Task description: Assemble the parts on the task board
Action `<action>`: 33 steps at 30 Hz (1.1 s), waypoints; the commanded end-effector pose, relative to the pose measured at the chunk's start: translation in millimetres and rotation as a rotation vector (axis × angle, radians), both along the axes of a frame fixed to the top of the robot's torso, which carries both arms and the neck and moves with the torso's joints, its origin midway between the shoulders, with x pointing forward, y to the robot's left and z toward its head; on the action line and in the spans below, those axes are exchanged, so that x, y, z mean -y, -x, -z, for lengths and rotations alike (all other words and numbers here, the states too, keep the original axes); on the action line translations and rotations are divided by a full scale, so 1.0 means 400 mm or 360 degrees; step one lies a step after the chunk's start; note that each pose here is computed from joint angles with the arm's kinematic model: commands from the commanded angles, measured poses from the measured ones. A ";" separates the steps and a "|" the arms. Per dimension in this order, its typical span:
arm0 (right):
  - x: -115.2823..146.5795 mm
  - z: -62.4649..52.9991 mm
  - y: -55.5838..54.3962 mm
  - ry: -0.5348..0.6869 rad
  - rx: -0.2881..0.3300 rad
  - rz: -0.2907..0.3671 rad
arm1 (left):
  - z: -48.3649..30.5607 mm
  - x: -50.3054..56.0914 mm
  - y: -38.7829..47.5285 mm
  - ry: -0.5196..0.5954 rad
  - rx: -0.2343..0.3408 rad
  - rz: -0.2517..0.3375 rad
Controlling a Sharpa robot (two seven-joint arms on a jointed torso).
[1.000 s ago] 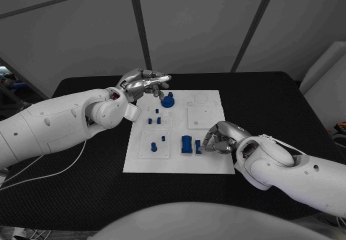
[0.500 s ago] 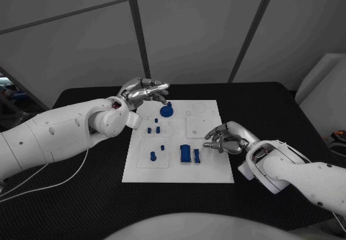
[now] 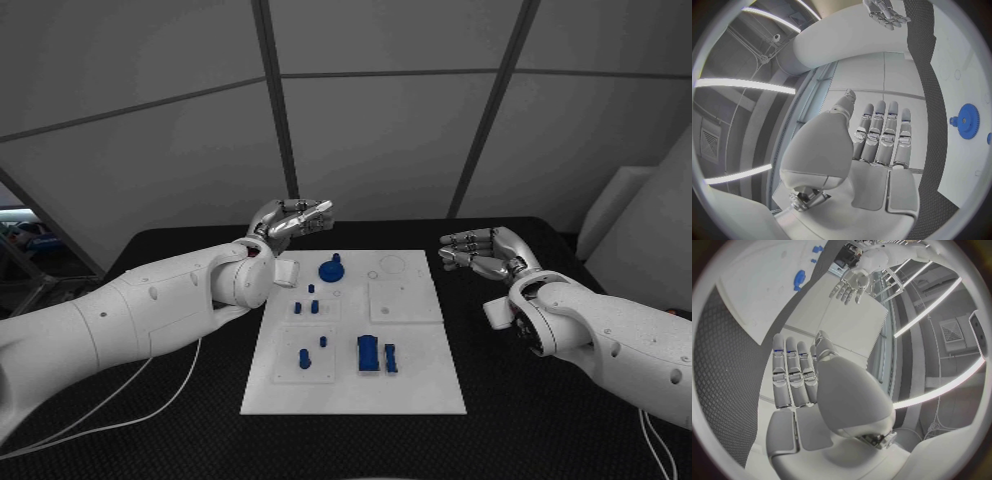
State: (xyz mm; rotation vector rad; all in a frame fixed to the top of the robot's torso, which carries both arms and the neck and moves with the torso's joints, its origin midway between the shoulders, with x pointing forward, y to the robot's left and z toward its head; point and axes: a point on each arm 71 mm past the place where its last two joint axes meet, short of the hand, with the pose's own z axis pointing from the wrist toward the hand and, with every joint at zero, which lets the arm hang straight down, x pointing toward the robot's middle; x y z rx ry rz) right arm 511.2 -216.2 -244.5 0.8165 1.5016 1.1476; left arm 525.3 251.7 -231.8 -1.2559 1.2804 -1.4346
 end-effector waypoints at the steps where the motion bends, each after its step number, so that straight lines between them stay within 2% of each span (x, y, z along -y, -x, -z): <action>1: -0.002 -0.001 -0.025 -0.0243 0.0001 0.0000 | 0.005 -0.024 -0.013 0.0065 0.0037 -0.0204; 5: -0.014 0.003 -0.045 -0.0295 -0.0008 0.0010 | 0.017 -0.029 -0.020 0.0069 0.0036 -0.0264; 12: -0.042 0.001 -0.055 -0.0330 -0.0015 -0.0023 | 0.025 -0.024 -0.022 0.0069 0.0045 -0.0298; 13: -0.035 0.010 -0.052 -0.0244 -0.0024 0.0023 | 0.030 -0.020 -0.021 0.0049 -0.0001 -0.0223; 18: -0.038 0.002 -0.040 -0.0278 -0.0014 0.0049 | 0.027 -0.004 -0.009 0.0023 0.0000 -0.0224; 22: -0.043 -0.009 -0.018 -0.0335 -0.0002 0.0097 | 0.020 0.024 0.014 -0.0020 0.0003 -0.0226; 31: -0.056 -0.042 0.082 -0.0497 -0.0022 0.0294 | -0.007 0.119 0.117 -0.0174 0.0029 -0.0237; 33: -0.057 -0.045 0.094 -0.0509 -0.0030 0.0317 | -0.011 0.128 0.129 -0.0189 0.0033 -0.0239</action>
